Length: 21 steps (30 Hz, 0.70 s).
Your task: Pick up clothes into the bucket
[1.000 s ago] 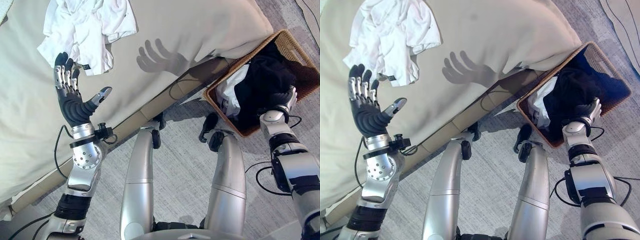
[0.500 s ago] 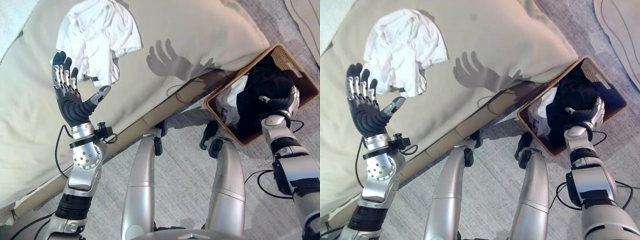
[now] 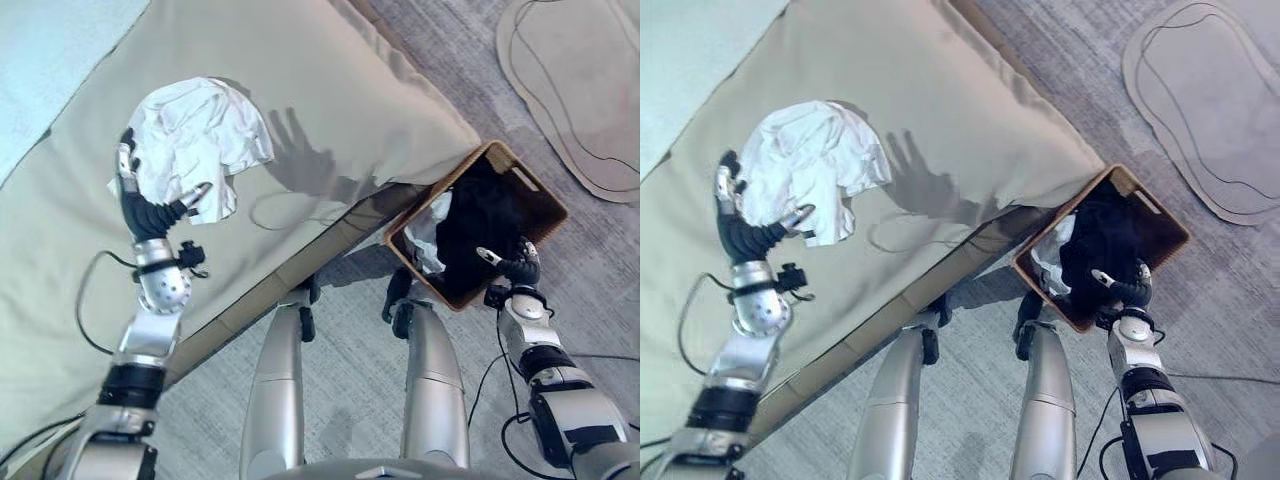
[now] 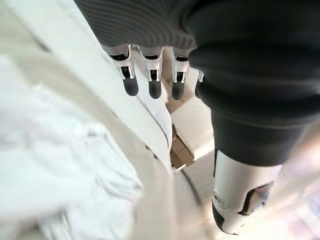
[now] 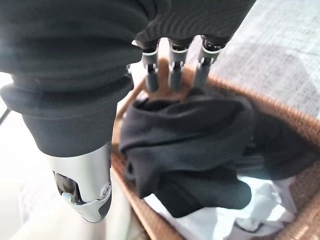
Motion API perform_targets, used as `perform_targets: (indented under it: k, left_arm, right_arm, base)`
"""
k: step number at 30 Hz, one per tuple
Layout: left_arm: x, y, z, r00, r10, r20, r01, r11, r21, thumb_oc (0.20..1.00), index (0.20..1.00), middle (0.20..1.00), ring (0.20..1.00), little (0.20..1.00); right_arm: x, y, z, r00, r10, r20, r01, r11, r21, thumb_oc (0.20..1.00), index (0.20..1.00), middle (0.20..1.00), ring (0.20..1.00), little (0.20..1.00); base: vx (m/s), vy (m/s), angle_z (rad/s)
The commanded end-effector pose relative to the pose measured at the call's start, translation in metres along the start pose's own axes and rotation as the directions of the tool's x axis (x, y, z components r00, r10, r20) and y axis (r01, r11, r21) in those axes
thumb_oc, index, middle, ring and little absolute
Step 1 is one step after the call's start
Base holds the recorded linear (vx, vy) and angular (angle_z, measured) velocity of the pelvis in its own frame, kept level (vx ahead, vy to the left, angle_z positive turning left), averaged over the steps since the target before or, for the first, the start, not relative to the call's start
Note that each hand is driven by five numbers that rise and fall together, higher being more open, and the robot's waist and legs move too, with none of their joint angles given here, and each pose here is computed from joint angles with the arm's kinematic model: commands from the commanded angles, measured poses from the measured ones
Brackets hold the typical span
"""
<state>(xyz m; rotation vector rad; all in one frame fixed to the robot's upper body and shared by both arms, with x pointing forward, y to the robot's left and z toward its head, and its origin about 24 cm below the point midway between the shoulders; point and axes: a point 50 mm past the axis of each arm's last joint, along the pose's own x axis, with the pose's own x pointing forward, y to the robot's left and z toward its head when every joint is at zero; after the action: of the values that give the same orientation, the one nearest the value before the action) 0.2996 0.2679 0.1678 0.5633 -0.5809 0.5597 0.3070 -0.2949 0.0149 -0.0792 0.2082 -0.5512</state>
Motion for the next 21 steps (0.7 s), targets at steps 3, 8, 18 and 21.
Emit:
perform_targets:
  k: [3,8,18,21]
  left_arm:
    - [0.055,0.030,0.011,0.989,0.066,0.133,-0.107,0.938,0.330,1.000,1.000,1.000,1.000,1.000]
    - [0.088,0.036,0.006,0.993,0.054,0.105,-0.105,0.818,0.565,1.000,1.000,1.000,1.000,1.000]
    - [0.112,0.047,0.007,0.997,0.038,0.070,-0.075,0.744,0.664,1.000,1.000,1.000,1.000,1.000]
    - [0.117,0.047,0.008,0.999,0.015,0.050,-0.045,0.732,0.680,1.000,1.000,1.000,1.000,1.000]
  right_arm:
    - [-0.004,0.013,0.008,0.993,0.094,0.077,-0.093,0.996,-0.017,1.000,1.000,1.000,1.000,1.000]
    - [-0.013,0.041,0.023,0.965,0.204,0.166,-0.208,0.978,0.009,1.000,1.000,1.000,1.000,1.000]
    - [-0.036,0.055,0.047,0.881,0.330,0.340,-0.369,0.928,0.055,1.000,1.000,1.000,1.000,1.000]
    - [-0.041,0.051,0.053,0.862,0.337,0.379,-0.382,0.923,0.049,1.000,1.000,1.000,1.000,1.000]
  base:
    - [0.00,0.065,-0.07]
    - [-0.01,0.058,-0.14]
    - [0.00,0.022,-0.09]
    - [0.01,0.025,0.00]
